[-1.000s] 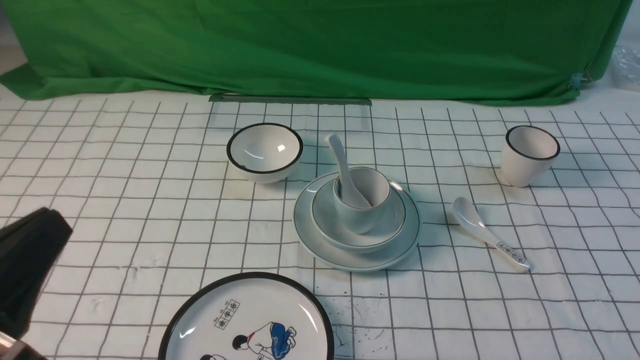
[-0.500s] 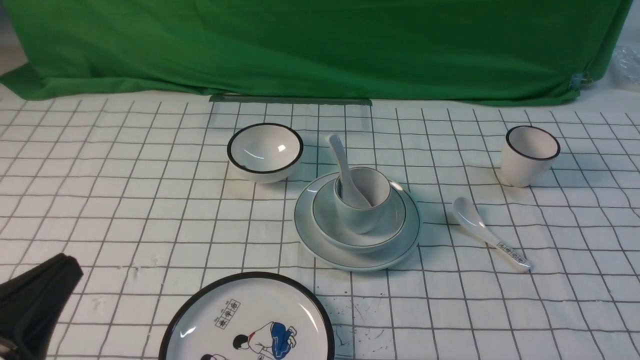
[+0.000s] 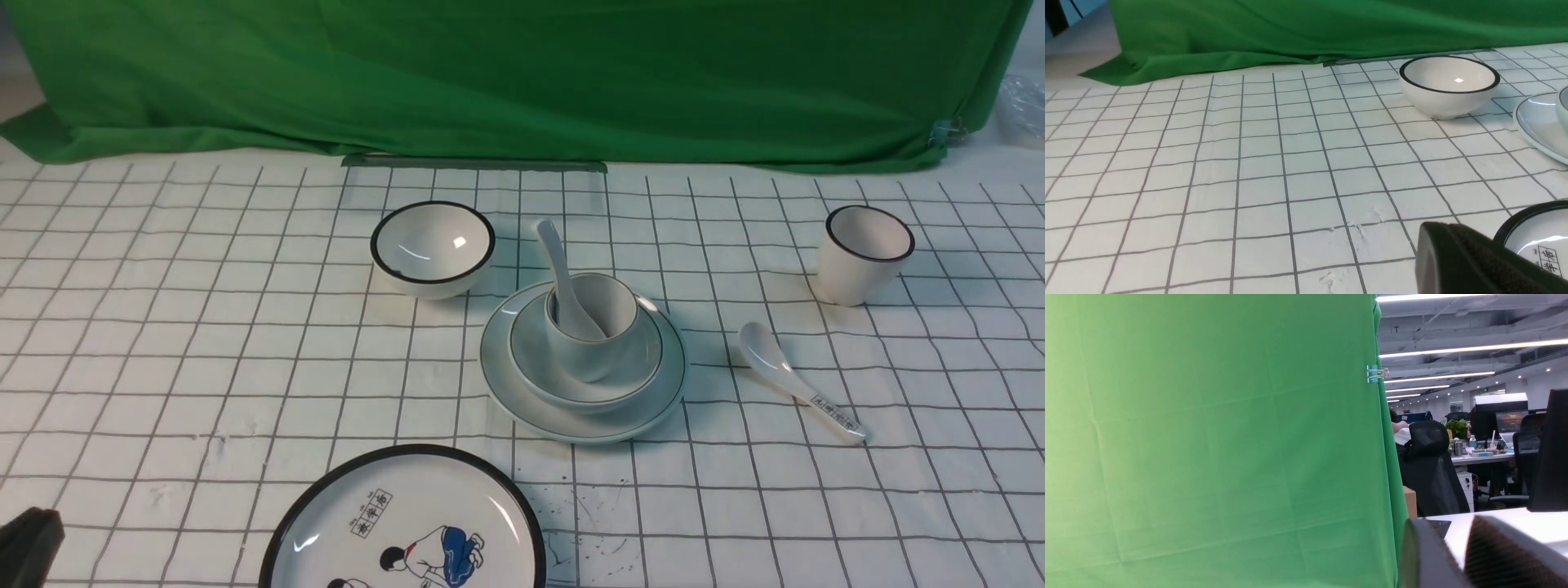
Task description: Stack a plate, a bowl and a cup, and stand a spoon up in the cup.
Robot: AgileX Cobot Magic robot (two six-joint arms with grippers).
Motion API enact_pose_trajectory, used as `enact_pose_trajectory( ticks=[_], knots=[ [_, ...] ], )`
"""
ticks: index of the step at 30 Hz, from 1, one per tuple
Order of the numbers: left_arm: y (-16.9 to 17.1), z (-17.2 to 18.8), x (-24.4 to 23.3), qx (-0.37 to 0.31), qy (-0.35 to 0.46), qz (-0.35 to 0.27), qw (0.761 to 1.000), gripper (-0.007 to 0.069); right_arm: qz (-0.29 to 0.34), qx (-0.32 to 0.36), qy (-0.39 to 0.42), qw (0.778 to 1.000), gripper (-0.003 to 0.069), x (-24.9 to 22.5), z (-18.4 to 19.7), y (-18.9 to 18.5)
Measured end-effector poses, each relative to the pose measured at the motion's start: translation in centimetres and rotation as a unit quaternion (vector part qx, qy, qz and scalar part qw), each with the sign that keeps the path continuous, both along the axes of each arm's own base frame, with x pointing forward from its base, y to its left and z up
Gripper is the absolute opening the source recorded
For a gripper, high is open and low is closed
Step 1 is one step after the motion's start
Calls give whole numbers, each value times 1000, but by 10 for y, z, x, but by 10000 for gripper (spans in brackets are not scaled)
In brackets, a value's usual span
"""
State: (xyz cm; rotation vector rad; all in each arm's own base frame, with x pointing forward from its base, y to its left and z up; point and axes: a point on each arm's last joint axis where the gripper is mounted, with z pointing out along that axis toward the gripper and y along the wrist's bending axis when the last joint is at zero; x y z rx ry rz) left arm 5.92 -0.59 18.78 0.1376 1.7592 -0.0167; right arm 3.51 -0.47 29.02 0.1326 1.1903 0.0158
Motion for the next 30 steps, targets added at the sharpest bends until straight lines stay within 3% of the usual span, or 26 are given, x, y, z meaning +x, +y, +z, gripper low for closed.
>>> enact_pose_trajectory(
  ticks=[10,30],
  knots=[
    [2,0,0,-30,3,29,999,1,0,0,0,1000,225,0,0,0],
    [2,1,0,-39,-1,29,999,1,0,0,0,1000,237,0,0,0]
  ],
)
